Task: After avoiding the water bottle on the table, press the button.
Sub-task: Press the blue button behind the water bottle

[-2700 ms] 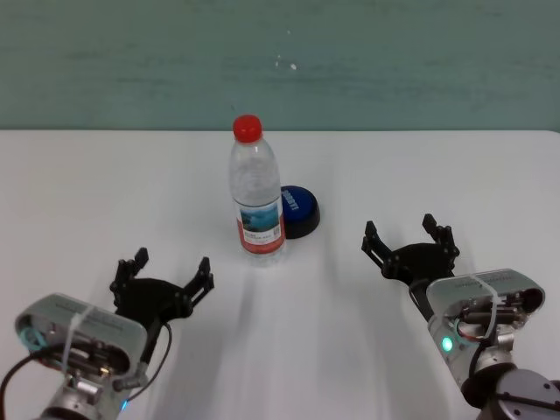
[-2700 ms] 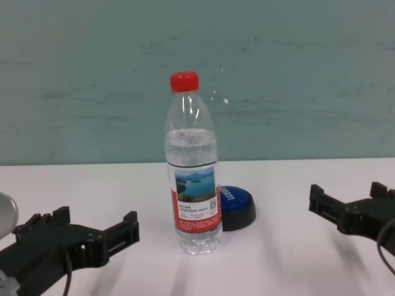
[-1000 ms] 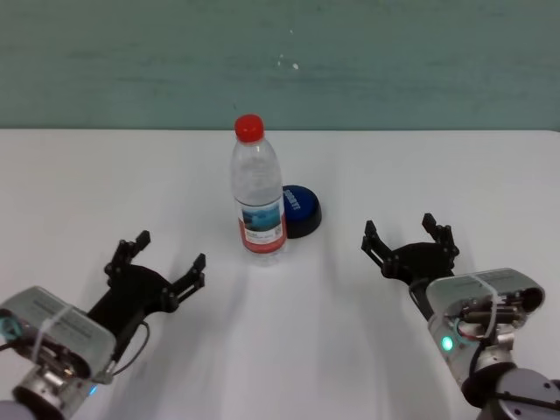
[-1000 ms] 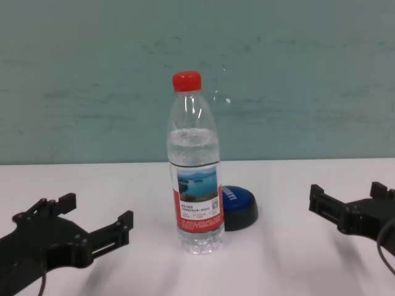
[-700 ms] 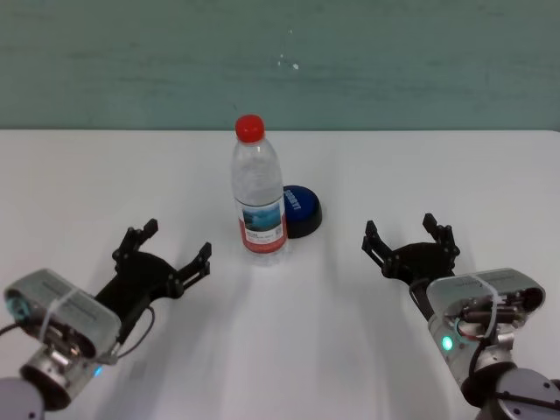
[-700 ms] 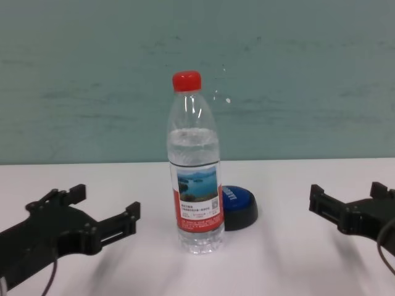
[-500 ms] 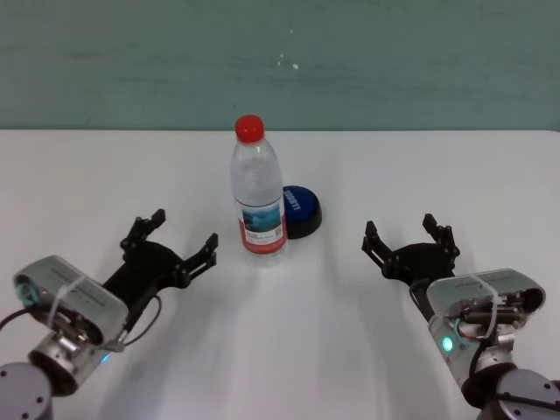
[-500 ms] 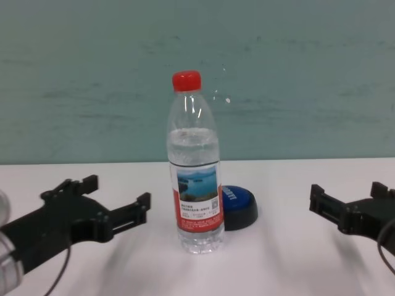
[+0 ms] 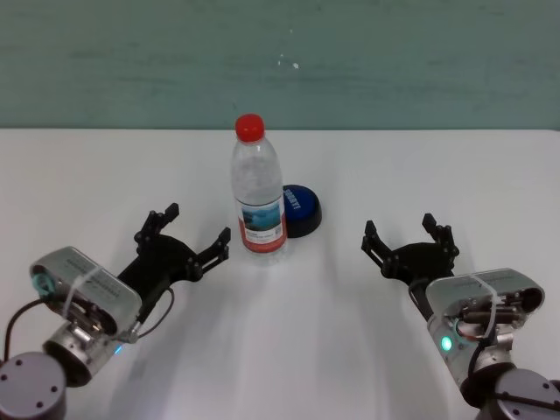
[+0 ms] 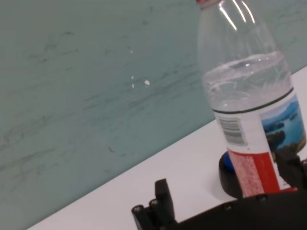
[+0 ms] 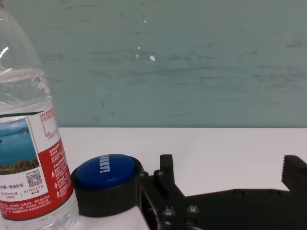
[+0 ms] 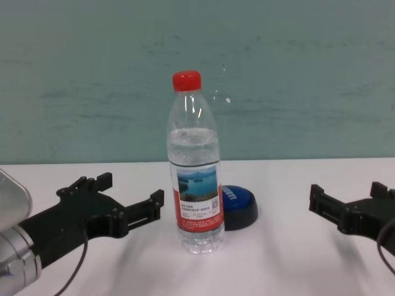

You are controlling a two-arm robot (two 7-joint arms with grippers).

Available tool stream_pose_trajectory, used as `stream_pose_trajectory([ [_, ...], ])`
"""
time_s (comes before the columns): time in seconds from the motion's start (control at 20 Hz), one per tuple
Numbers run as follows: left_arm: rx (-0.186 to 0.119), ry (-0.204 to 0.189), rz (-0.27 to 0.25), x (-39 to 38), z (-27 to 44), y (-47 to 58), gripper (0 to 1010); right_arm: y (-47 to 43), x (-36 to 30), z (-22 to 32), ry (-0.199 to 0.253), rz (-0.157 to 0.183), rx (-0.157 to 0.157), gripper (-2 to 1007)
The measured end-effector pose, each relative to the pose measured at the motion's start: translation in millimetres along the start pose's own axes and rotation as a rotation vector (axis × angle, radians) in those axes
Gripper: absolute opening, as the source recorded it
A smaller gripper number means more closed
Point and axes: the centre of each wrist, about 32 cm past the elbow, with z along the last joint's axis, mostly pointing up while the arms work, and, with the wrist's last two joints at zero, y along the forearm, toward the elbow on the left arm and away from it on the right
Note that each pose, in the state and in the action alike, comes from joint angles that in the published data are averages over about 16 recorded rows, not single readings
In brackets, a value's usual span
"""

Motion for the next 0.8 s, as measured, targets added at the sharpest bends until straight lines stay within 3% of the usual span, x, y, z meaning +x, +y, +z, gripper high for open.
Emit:
stream_pose_trajectory([
  [0.8, -0.002, -0.003, -0.013, -3.2, 2.5, 0.3, 1000, 0.0, 0.0, 0.0, 0.000, 0.000, 0.000, 1004],
])
